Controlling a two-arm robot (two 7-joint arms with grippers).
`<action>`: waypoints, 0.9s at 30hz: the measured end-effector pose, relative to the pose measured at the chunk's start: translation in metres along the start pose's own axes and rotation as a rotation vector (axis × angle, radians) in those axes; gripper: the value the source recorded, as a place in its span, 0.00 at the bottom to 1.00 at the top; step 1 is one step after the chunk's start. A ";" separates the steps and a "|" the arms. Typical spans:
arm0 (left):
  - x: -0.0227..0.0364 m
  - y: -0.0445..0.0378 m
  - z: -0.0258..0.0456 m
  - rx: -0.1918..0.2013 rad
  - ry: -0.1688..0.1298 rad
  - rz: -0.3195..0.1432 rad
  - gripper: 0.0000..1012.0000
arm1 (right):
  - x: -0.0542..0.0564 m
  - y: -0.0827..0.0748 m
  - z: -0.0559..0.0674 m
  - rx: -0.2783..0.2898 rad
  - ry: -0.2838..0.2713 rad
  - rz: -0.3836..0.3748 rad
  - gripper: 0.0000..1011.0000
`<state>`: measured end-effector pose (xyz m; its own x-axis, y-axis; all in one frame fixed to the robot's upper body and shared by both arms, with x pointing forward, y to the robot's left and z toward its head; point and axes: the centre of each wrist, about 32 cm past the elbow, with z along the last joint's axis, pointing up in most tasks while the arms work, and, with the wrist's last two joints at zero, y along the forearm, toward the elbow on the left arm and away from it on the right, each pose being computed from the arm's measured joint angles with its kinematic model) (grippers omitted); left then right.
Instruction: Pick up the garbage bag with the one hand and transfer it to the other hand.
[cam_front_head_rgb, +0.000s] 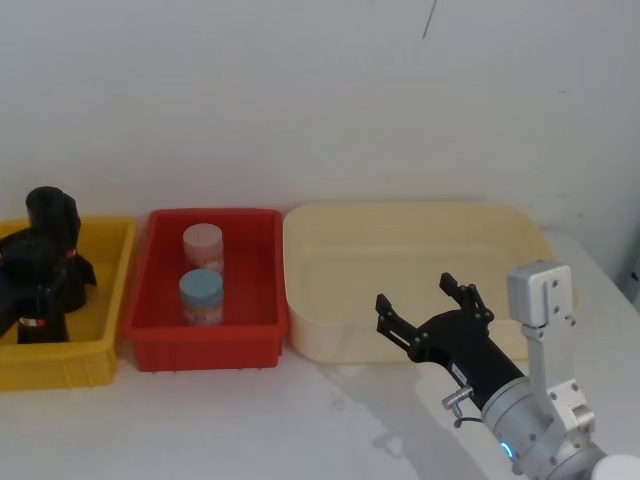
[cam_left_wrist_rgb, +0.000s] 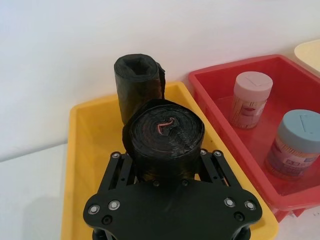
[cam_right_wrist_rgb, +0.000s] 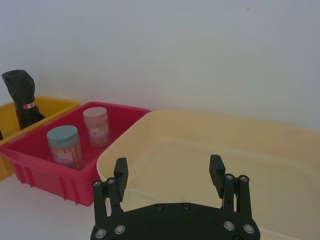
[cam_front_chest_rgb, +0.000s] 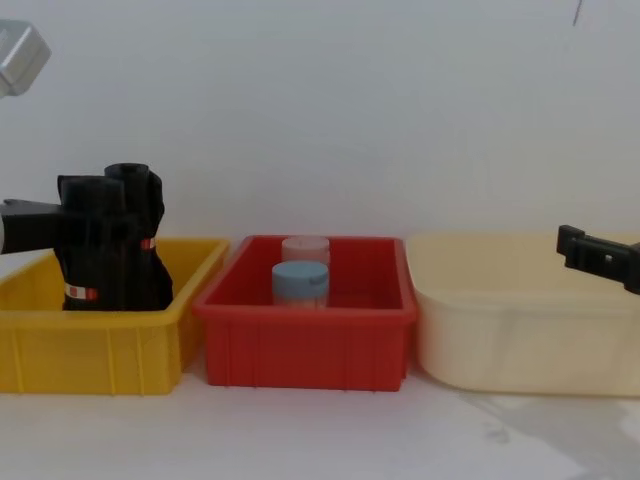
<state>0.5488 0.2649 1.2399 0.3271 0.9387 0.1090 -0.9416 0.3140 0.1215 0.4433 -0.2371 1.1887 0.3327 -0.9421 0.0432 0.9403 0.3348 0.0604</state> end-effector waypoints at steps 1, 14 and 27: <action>0.0000 0.0001 0.0002 -0.001 0.000 0.000 0.48 | 0.000 0.000 0.000 0.000 0.000 0.000 0.99; 0.0033 0.0088 0.0295 -0.066 -0.036 -0.018 0.43 | 0.000 0.000 0.000 0.000 0.000 0.000 0.99; 0.0080 0.0146 0.0941 -0.178 -0.075 -0.066 0.43 | 0.000 0.000 0.000 0.000 0.000 0.000 0.99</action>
<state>0.5453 0.2637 1.3355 0.3874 0.9040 0.1809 -0.9150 0.4010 -0.0447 0.4433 -0.2371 1.1887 0.3326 -0.9421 0.0433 0.9403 0.3348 0.0604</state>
